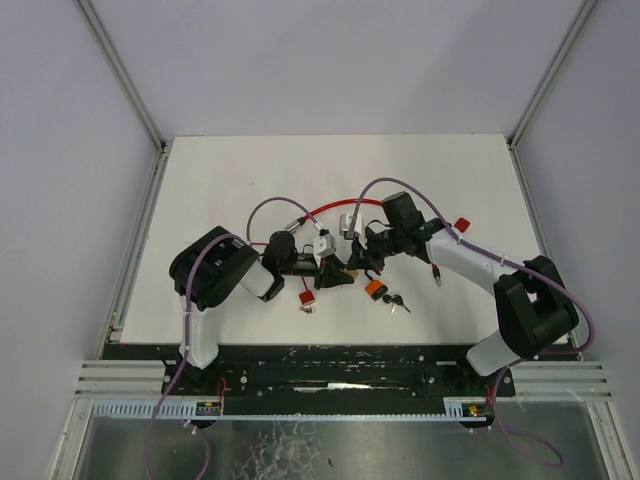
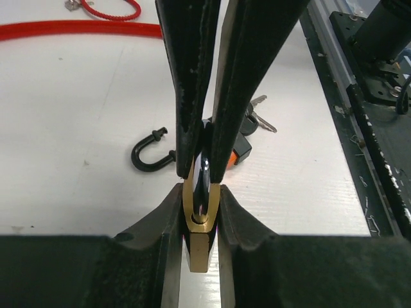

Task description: Lock with the key

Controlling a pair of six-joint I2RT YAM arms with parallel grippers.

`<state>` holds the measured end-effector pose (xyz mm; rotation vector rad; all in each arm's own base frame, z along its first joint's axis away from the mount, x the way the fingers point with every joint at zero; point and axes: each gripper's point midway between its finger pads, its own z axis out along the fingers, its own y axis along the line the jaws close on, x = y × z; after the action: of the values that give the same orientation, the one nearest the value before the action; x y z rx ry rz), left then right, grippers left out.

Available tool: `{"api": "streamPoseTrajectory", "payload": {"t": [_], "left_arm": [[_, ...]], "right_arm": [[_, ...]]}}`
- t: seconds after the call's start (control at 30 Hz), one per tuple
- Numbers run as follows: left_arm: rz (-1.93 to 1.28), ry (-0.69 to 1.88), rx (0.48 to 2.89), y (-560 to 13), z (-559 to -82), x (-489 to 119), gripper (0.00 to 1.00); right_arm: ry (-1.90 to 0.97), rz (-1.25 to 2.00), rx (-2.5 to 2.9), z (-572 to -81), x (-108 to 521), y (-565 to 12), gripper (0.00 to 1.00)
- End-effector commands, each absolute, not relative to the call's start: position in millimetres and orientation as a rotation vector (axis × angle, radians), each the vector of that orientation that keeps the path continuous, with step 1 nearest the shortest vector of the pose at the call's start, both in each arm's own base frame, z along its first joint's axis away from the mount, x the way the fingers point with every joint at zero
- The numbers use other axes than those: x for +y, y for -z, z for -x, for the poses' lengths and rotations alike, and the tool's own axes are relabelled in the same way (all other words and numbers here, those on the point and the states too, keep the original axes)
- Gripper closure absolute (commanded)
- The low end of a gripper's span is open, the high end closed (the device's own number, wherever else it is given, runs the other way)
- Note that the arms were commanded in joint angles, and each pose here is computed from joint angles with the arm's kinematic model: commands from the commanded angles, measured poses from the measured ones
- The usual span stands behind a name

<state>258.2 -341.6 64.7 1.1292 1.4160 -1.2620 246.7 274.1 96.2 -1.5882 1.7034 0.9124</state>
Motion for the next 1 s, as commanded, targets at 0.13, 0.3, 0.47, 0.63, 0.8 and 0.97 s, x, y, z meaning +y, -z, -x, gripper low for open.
{"api": "streamPoseTrajectory", "payload": {"t": [0.13,0.3,0.47,0.63,0.8,0.97], "left_arm": [[-1.021,0.947,0.929,-185,-299,-341,1.00],[-1.034,0.954,0.926,-183,-298,-342,1.00],[-1.046,0.964,0.926,-181,-296,-344,1.00],[-1.057,0.966,0.935,-176,-298,-345,1.00],[-1.080,0.961,0.951,-170,-299,-347,1.00],[-1.089,0.977,0.934,-168,-294,-350,1.00]], "right_arm": [[-1.007,1.680,1.904,-200,245,-70,1.00],[-0.962,1.657,1.925,-209,236,-70,1.00],[-0.840,1.713,1.950,-219,223,-73,1.00],[-0.801,1.791,1.982,-218,213,-68,1.00],[-0.689,1.810,1.999,-223,199,-71,1.00],[-0.710,1.827,2.031,-221,195,-64,1.00]]}}
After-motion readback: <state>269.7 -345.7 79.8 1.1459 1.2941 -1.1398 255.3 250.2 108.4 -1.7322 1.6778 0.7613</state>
